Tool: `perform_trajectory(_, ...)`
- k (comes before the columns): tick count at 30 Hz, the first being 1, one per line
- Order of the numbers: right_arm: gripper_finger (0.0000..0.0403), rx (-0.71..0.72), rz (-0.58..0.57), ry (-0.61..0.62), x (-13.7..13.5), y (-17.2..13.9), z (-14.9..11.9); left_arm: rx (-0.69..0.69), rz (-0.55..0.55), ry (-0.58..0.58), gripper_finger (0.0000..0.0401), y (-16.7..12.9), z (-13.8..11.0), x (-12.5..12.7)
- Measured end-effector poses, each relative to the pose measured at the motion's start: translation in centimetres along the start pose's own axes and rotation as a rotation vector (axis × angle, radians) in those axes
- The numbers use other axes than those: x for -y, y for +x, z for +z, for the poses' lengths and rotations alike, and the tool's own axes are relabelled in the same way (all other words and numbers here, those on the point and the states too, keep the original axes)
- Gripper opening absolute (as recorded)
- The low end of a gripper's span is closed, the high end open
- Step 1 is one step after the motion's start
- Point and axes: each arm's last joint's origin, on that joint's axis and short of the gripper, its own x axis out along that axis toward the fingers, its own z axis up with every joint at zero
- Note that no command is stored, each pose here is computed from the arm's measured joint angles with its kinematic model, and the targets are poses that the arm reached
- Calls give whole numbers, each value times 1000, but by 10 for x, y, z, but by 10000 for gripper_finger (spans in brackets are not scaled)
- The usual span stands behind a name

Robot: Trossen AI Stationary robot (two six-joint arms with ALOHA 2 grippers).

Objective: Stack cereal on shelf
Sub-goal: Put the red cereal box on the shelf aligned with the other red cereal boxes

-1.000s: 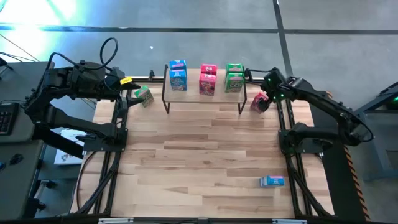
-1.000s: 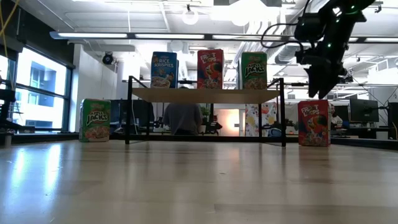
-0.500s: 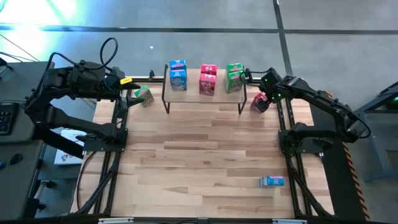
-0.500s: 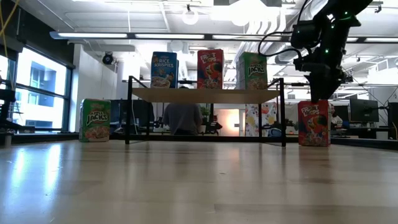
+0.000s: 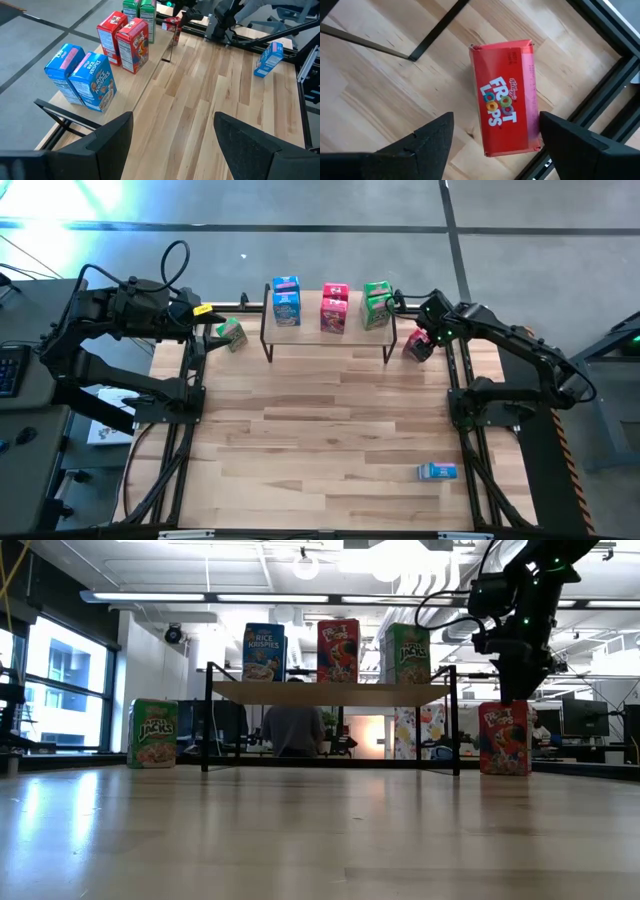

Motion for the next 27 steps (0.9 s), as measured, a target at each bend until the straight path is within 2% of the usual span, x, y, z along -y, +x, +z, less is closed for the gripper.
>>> perform_trajectory(5, 270, -4, -2, 12, 0, 0, 0, 0, 0, 0, 269, 0, 0, 0)
perform_trajectory(19, 173, -13, -3, 11, 0, 0, -1, 0, 0, 0, 269, 0, 0, 0)
perform_trajectory(27, 143, -17, 0, 15, 0, 0, -2, 0, 0, 0, 269, 0, 0, 0)
